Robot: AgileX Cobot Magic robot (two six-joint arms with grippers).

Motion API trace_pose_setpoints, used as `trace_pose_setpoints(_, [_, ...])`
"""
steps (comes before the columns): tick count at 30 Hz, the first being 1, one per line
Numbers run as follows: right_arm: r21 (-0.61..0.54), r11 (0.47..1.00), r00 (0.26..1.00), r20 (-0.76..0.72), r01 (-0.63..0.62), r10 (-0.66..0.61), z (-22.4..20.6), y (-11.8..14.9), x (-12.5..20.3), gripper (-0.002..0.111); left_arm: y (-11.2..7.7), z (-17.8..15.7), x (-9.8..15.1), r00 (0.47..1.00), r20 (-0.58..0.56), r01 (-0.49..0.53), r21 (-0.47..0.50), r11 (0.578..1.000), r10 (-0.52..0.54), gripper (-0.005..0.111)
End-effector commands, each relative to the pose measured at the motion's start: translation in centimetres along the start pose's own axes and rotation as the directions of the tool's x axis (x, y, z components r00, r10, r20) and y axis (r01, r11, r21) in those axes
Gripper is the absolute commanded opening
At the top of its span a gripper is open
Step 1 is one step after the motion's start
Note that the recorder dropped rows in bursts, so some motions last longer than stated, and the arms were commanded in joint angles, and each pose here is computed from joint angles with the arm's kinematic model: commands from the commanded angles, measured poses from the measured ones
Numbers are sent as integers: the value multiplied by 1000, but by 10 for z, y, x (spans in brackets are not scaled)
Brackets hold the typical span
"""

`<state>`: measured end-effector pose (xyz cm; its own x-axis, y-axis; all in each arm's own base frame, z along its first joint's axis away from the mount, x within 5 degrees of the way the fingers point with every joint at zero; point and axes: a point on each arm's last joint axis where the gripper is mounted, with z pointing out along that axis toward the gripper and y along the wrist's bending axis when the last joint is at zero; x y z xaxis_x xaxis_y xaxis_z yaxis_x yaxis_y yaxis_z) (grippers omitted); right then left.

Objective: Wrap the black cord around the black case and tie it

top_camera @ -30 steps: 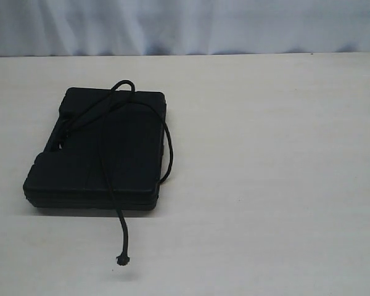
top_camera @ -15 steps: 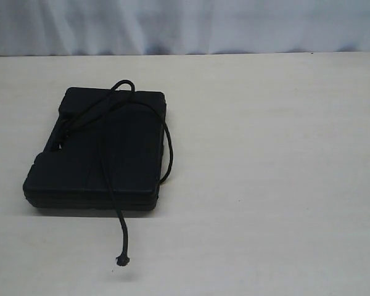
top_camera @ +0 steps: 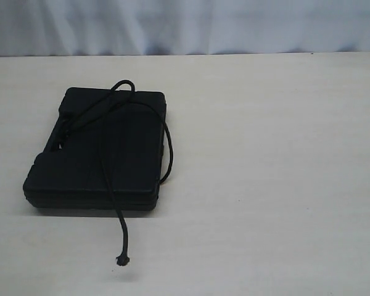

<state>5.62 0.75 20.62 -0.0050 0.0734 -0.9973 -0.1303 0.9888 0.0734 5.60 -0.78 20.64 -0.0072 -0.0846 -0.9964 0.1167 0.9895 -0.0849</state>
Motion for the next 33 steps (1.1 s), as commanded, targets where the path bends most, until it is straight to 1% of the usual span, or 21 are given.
trace_pose_setpoints(1, [3,1000,1000,-6,17,-17,0,0,1,4,0,0,1,1000,-5,0,4,1000,0,0])
trace_pose_setpoints(21, [3,1000,1000,-4,17,-17,0,0,1,4,0,0,2,1000,-7,-2,4,1000,2,0])
trace_pose_setpoints(22, [3,1000,1000,-14,17,-17,0,0,2,4,-1,0,4,999,-38,-19,12,1000,20,0])
trace_pose_setpoints(24, [7,1000,998,-55,15,-14,0,-1,5,4,-1,0,7,996,-63,-70,14,997,70,0])
trace_pose_setpoints(26, [7,1000,996,-85,15,-14,-1,-1,8,4,1,0,7,982,-71,-172,7,985,173,0])
trace_pose_setpoints(28, [7,1000,996,-87,15,-14,-1,-1,8,4,3,-1,11,946,-117,-303,8,953,302,0])
trace_pose_setpoints(29, [7,1000,996,-87,15,-14,-1,-1,8,4,4,-1,13,932,-137,-338,11,941,336,0])
trace_pose_setpoints(31, [8,1000,994,-109,15,-14,-1,-1,10,4,5,-2,18,910,-195,-368,25,929,366,0])
trace_pose_setpoints(33, [12,999,983,-178,47,-44,-2,-2,17,4,5,-2,20,908,-215,-361,30,932,359,0])
